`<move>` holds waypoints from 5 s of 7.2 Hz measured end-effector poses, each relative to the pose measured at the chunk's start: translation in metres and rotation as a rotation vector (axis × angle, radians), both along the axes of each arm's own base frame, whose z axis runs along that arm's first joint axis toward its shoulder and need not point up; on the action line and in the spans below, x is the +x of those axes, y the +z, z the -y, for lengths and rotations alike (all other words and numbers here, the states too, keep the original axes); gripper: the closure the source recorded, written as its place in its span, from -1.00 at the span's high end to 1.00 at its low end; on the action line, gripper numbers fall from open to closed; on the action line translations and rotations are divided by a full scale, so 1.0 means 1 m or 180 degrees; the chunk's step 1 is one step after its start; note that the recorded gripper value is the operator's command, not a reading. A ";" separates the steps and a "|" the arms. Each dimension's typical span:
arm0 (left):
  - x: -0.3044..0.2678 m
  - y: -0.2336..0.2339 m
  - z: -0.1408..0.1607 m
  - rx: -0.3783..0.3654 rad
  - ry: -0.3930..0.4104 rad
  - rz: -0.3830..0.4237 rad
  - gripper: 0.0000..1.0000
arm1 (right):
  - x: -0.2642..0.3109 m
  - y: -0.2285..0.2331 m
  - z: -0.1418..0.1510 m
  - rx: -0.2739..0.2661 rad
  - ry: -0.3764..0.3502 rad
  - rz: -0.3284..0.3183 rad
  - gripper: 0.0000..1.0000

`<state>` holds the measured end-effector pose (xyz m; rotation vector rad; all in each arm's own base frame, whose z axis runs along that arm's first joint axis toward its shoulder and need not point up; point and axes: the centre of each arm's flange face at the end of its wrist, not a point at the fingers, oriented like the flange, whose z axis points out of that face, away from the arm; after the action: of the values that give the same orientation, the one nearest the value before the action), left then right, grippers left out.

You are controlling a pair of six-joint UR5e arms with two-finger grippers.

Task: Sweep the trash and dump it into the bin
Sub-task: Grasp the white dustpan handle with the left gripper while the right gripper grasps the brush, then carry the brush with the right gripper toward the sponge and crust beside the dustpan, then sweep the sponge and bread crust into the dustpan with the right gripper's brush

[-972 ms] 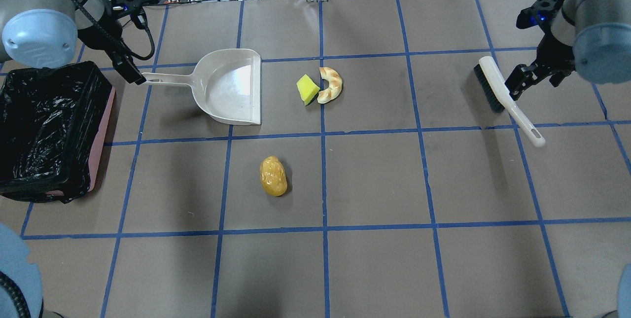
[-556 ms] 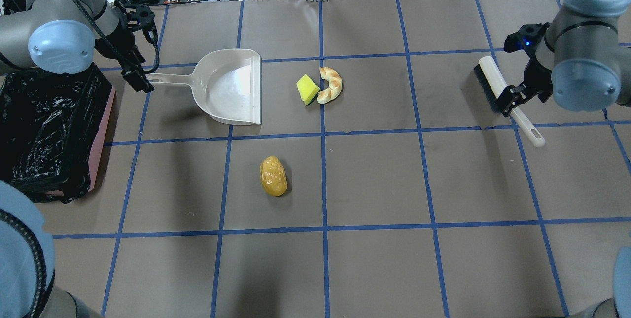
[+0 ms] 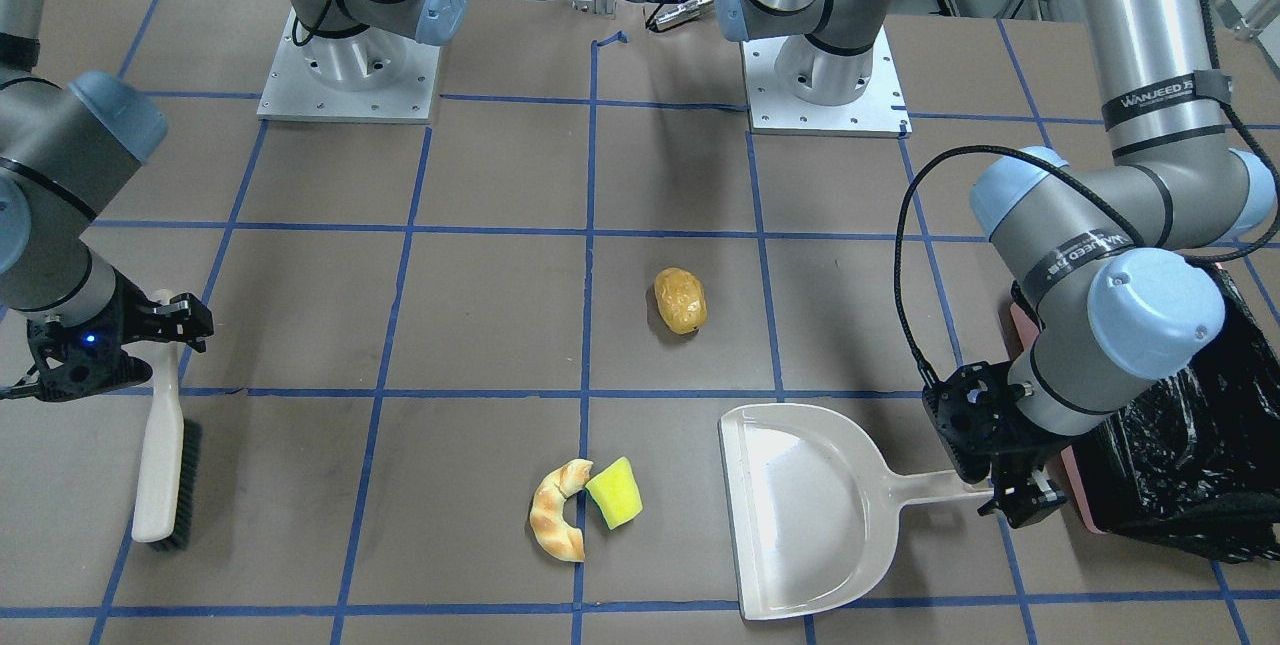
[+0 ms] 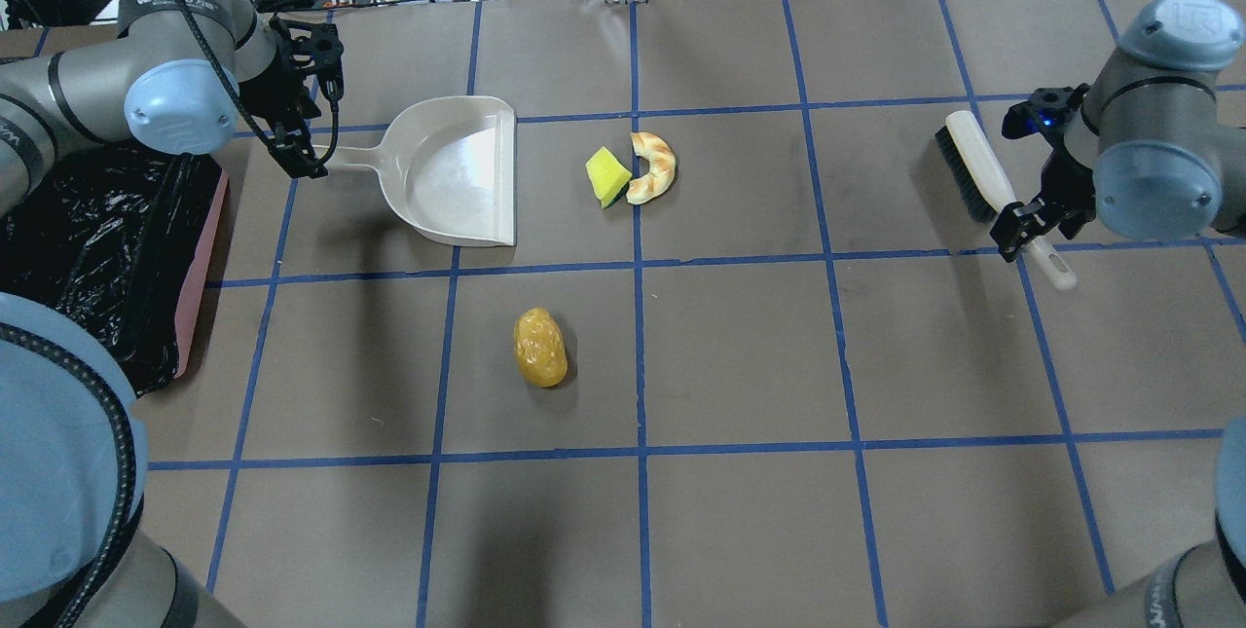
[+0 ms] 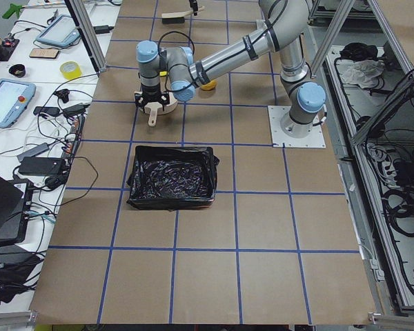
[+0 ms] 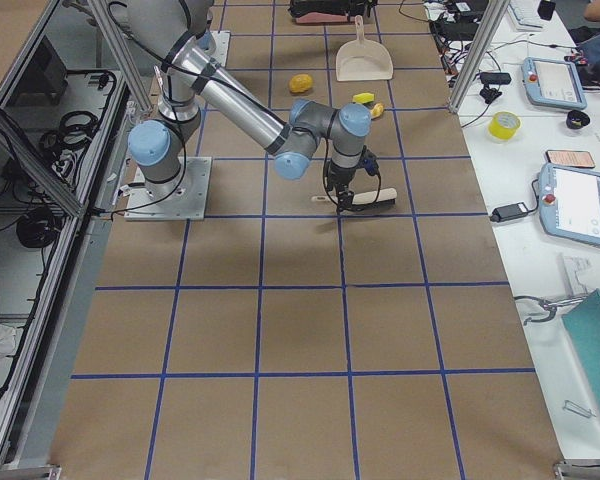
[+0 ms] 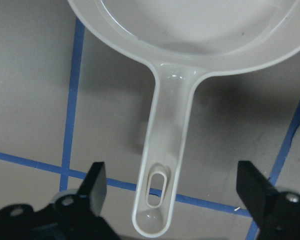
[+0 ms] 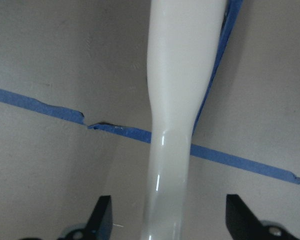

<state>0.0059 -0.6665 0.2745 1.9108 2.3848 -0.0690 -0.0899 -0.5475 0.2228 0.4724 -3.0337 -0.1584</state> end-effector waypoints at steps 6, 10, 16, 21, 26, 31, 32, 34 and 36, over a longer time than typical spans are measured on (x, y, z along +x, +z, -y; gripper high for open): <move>-0.025 -0.054 0.006 0.0182 -0.0057 -0.0061 0.97 | -0.002 0.008 -0.001 0.0074 -0.0119 0.0059 -1.00; -0.039 -0.075 0.008 0.0160 -0.0097 -0.0205 -0.13 | 0.040 0.028 0.014 -0.0031 -0.0757 0.0402 -1.00; -0.053 -0.082 0.004 0.0032 -0.0192 -0.0261 -1.00 | 0.269 0.027 0.008 -0.0045 -0.1002 0.0241 -1.00; -0.074 -0.081 0.001 0.0048 -0.0311 -0.0197 -1.00 | 0.353 0.011 0.008 -0.0046 -0.1131 0.0126 -1.00; -0.076 -0.079 -0.002 0.0061 -0.0331 -0.0118 -1.00 | 0.424 -0.002 0.024 -0.0114 -0.1229 0.0143 -1.00; -0.082 -0.078 -0.003 0.0069 -0.0358 -0.0059 -1.00 | 0.544 0.000 0.027 -0.0196 -0.1674 0.0404 -1.00; -0.082 -0.078 -0.004 0.0069 -0.0356 -0.0060 -1.00 | 0.568 -0.001 0.025 -0.0183 -0.1728 0.0475 -1.00; -0.082 -0.077 -0.004 0.0060 -0.0354 -0.0060 -1.00 | 0.606 0.004 0.019 -0.0118 -0.1829 0.0652 -1.00; -0.081 -0.073 -0.004 0.0039 -0.0341 -0.0076 -1.00 | 0.627 0.015 0.008 -0.0062 -0.1859 0.0725 -1.00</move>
<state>-0.0756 -0.6622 0.2016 2.0538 2.3010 -0.0851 0.5370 -0.5557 0.2381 -0.4402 -3.2944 -0.1068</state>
